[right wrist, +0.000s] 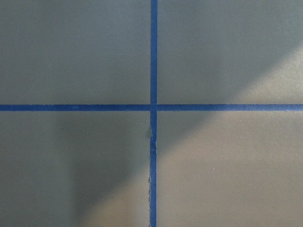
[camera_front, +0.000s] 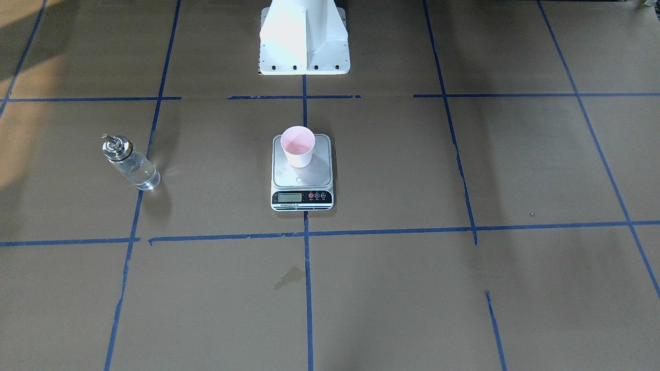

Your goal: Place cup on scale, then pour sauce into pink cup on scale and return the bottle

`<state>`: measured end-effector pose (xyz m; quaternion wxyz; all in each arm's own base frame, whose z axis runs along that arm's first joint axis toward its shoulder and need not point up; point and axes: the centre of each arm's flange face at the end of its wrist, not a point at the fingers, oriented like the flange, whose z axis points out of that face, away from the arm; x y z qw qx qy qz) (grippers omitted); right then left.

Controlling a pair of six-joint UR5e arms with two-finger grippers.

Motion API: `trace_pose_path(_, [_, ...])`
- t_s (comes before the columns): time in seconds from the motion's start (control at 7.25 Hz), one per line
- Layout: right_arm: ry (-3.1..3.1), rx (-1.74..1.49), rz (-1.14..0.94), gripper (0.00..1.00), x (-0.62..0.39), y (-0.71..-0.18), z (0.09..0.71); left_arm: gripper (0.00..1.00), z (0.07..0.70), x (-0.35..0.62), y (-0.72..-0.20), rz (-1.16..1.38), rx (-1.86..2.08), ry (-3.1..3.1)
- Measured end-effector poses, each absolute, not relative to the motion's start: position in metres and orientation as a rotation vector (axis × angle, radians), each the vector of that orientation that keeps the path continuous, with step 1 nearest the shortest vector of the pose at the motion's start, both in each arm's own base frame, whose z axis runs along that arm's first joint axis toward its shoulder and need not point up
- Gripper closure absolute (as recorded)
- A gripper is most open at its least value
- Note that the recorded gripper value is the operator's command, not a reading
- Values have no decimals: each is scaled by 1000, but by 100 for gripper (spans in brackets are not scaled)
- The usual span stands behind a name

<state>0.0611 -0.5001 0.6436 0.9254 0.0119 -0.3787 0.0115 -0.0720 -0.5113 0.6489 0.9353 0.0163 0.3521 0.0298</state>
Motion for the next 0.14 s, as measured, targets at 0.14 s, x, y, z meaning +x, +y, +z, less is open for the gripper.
trace_pose_path(0.14, [-777, 25, 24, 0, 61, -500, 643, 0, 649, -72, -511, 61, 33, 720])
